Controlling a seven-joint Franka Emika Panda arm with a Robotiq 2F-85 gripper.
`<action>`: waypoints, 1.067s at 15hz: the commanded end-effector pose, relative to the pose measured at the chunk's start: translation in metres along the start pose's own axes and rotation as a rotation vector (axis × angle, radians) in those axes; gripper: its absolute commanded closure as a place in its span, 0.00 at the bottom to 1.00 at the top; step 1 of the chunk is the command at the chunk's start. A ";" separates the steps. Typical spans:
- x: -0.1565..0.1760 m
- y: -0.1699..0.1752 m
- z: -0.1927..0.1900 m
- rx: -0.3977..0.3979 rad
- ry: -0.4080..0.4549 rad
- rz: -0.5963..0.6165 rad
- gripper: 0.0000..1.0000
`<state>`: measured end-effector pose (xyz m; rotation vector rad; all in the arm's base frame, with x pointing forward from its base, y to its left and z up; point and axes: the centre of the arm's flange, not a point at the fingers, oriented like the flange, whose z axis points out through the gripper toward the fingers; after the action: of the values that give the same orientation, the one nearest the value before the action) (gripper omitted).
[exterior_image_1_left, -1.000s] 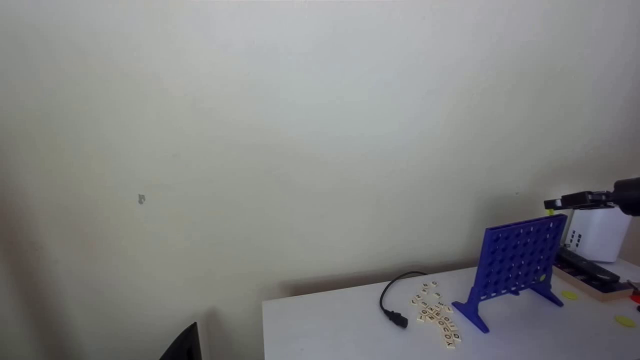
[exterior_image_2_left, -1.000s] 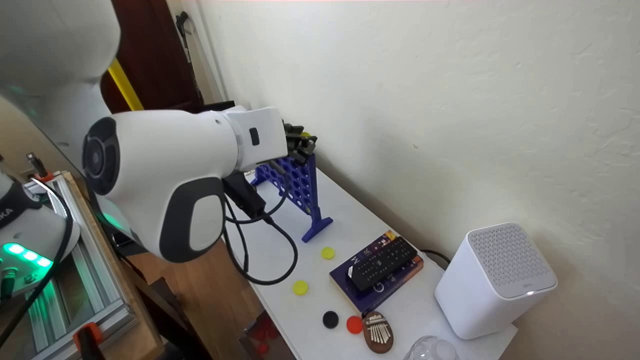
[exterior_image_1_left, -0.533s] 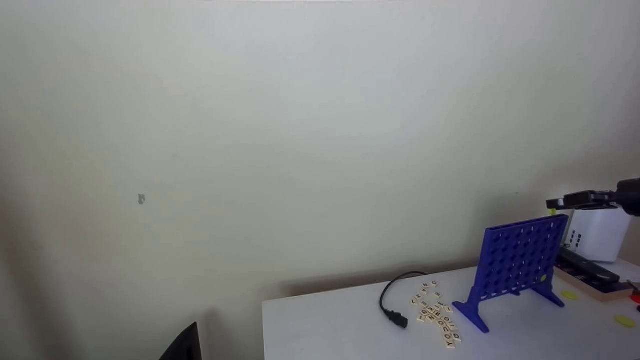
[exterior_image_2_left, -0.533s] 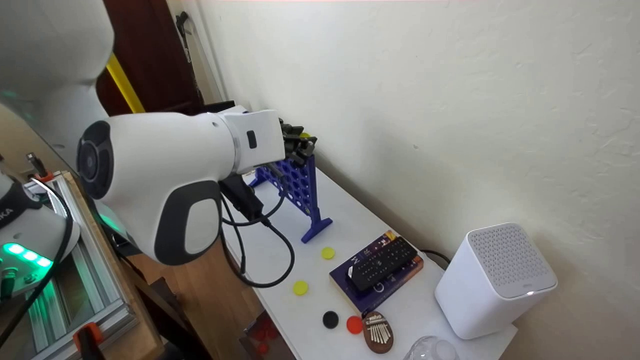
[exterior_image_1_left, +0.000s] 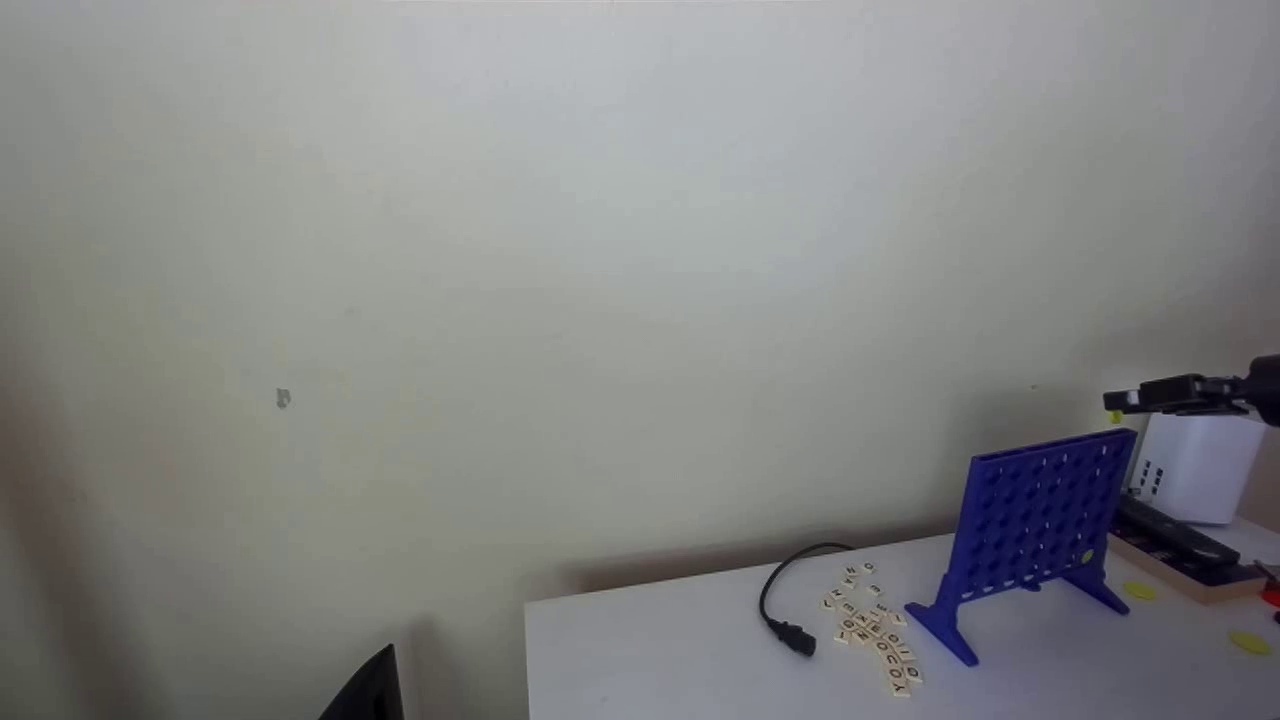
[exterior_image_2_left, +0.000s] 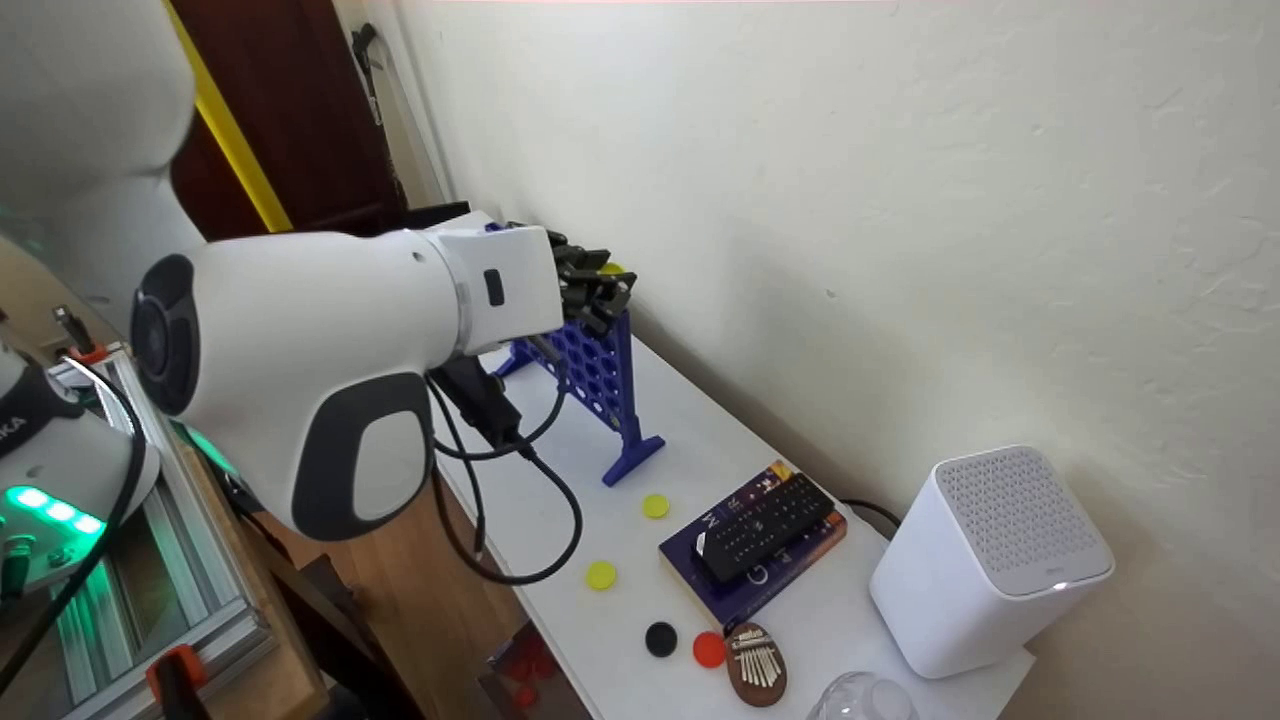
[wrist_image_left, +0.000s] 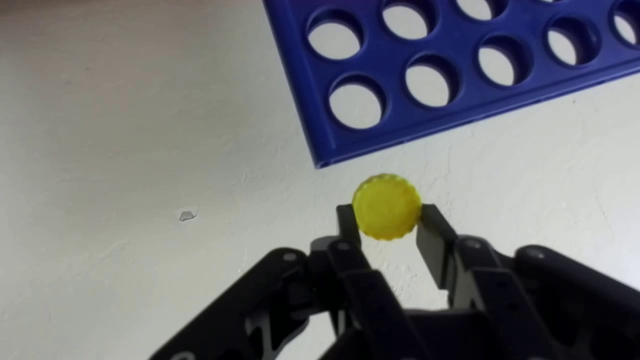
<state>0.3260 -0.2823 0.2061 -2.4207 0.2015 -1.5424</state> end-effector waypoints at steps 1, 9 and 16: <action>-0.007 -0.009 -0.005 0.002 0.006 -0.001 0.90; -0.010 -0.009 -0.004 -0.011 -0.017 -0.006 0.90; -0.009 -0.006 -0.004 -0.018 -0.004 -0.001 0.90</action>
<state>0.3217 -0.2765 0.1995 -2.4499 0.1894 -1.5076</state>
